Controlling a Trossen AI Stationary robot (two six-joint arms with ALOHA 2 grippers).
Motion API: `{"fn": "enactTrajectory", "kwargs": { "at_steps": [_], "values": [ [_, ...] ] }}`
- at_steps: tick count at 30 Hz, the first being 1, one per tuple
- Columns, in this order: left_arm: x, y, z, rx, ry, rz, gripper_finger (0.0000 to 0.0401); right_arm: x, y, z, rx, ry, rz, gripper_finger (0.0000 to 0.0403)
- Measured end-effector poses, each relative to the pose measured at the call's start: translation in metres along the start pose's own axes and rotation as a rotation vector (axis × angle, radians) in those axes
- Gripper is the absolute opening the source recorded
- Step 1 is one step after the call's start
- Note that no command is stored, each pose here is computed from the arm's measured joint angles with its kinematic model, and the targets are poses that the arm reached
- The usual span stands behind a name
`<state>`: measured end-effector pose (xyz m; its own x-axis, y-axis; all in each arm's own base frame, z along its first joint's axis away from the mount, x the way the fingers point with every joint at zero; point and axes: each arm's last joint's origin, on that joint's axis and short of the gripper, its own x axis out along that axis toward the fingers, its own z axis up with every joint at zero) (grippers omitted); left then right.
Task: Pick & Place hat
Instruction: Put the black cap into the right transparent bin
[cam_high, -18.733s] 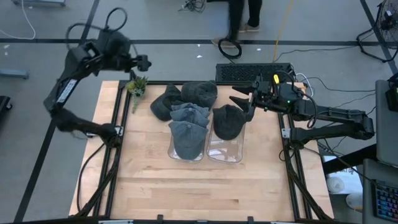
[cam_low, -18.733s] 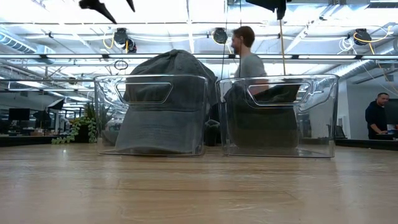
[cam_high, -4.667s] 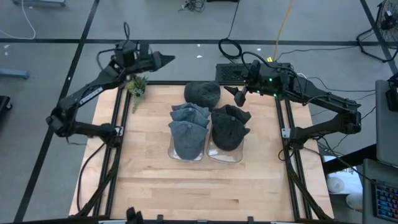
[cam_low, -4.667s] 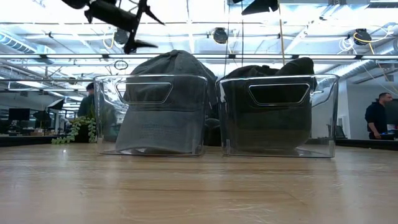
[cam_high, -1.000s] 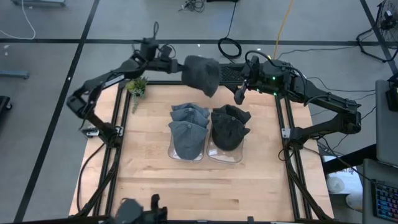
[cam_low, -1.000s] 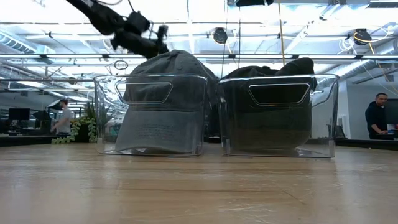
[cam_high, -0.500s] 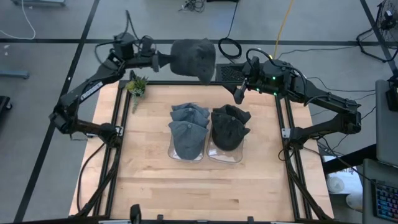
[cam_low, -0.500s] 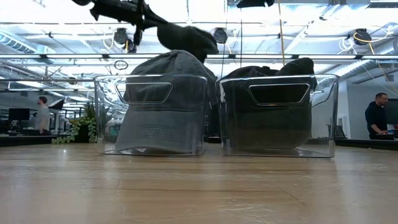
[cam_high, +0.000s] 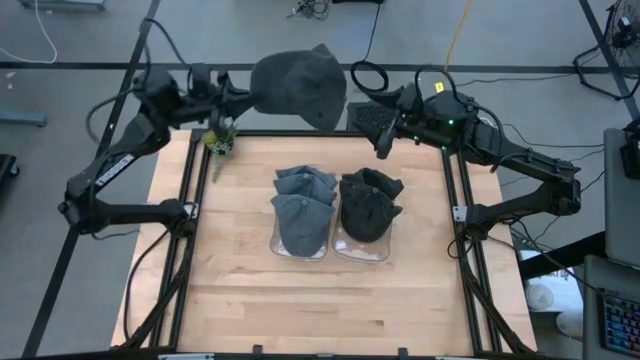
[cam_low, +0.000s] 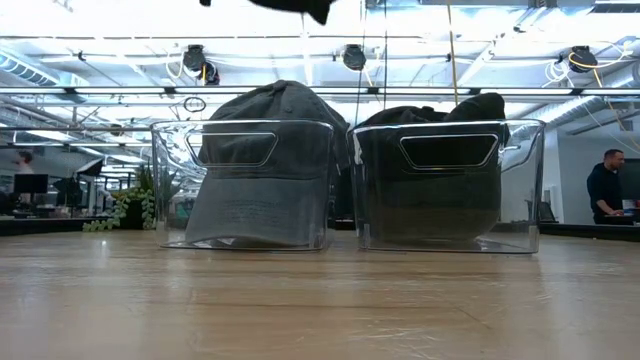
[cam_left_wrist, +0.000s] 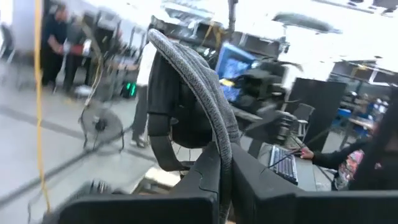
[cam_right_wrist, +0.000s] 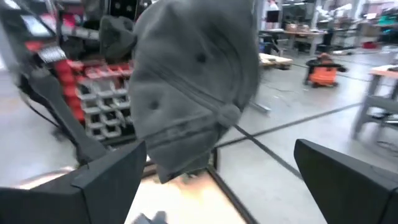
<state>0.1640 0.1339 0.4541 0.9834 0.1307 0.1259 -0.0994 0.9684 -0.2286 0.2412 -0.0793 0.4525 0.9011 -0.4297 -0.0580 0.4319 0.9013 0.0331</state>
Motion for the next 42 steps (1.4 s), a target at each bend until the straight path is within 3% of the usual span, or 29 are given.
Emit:
{"fn": "enactTrajectory", "kwargs": {
  "at_steps": [6, 14, 23, 30, 33, 36, 42],
  "values": [
    [-0.011, -0.033, 0.008, 0.127, -0.065, -0.068, 0.0009, 0.000, 0.004, 0.006, 0.071, -0.056, 0.123, 0.0400],
    [-0.004, -0.060, 0.004, 0.158, -0.081, -0.131, 0.0009, -0.002, 0.008, 0.014, 0.138, -0.121, 0.244, 0.0400],
    [0.023, -0.078, -0.007, 0.198, -0.119, -0.143, 0.0009, -0.001, 0.013, 0.013, 0.183, -0.109, 0.337, 0.0394],
    [0.042, -0.081, -0.020, 0.176, -0.072, -0.155, 0.0009, -0.003, 0.024, 0.013, 0.182, -0.110, 0.381, 0.0384],
    [0.043, -0.082, -0.022, 0.169, -0.061, -0.161, 0.0009, -0.005, 0.030, 0.013, 0.181, -0.107, 0.403, 0.0351],
    [0.043, -0.084, -0.022, 0.163, -0.060, -0.157, 0.0009, -0.006, 0.034, 0.013, 0.181, -0.105, 0.422, 0.0292],
    [0.042, -0.086, -0.021, 0.155, -0.064, -0.164, 0.0009, -0.007, 0.039, 0.013, 0.181, -0.103, 0.437, 0.0121]
  ]
}}
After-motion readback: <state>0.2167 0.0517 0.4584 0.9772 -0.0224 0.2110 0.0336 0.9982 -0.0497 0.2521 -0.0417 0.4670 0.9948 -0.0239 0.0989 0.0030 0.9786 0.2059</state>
